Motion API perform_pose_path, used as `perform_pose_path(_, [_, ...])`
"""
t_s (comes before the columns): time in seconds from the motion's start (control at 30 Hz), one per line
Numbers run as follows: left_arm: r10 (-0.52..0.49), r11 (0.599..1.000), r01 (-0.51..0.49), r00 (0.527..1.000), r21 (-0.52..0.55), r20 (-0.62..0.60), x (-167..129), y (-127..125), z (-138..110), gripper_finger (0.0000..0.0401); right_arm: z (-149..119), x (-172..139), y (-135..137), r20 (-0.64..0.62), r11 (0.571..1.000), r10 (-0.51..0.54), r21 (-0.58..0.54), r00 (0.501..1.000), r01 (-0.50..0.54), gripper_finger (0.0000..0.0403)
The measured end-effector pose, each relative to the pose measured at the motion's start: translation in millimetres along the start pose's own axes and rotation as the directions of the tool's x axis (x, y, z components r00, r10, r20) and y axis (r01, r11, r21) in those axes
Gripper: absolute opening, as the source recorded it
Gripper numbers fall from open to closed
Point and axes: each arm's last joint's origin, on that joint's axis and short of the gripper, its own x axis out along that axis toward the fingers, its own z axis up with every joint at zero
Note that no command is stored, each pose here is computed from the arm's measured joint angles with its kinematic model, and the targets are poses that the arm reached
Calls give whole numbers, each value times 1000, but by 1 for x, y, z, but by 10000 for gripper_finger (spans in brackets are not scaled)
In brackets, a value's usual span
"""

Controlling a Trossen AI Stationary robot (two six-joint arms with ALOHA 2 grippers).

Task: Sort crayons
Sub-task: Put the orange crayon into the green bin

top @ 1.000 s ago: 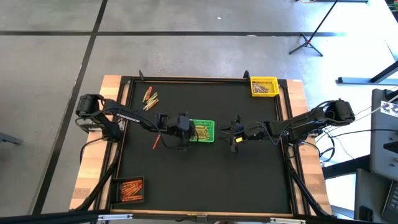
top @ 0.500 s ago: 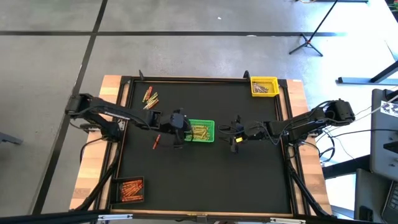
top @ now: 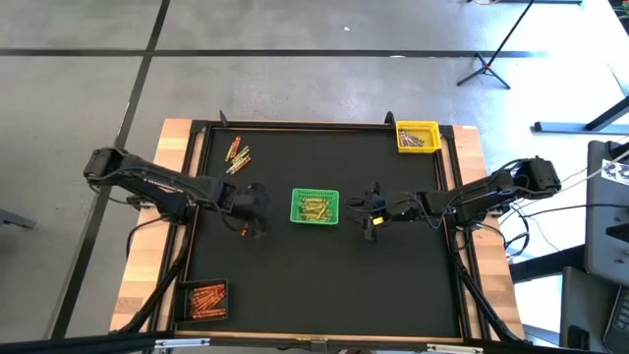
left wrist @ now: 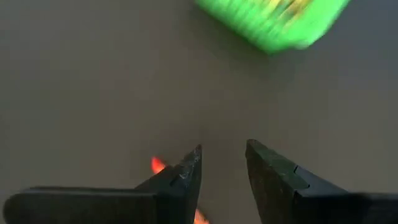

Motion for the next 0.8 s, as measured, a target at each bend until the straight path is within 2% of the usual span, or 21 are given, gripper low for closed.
perform_pose_path(0.1, [33,991,-43,996,-130,-80,19,11,-24,110,0,0,0,1,1000,2,10,1000,-2,191])
perform_pose_path(0.23, [57,971,-76,994,-228,-89,33,22,-36,110,0,0,0,2,999,3,43,1000,-3,191])
perform_pose_path(0.6, [97,953,-132,986,-274,-138,50,35,-55,110,0,0,-1,5,998,-35,45,999,35,191])
perform_pose_path(0.7, [104,960,-136,985,-246,-141,54,36,-59,107,0,0,-1,6,998,-35,45,999,35,191])
perform_pose_path(0.8, [105,967,-133,985,-218,-136,55,37,-59,85,0,0,-1,6,998,-36,45,999,36,191])
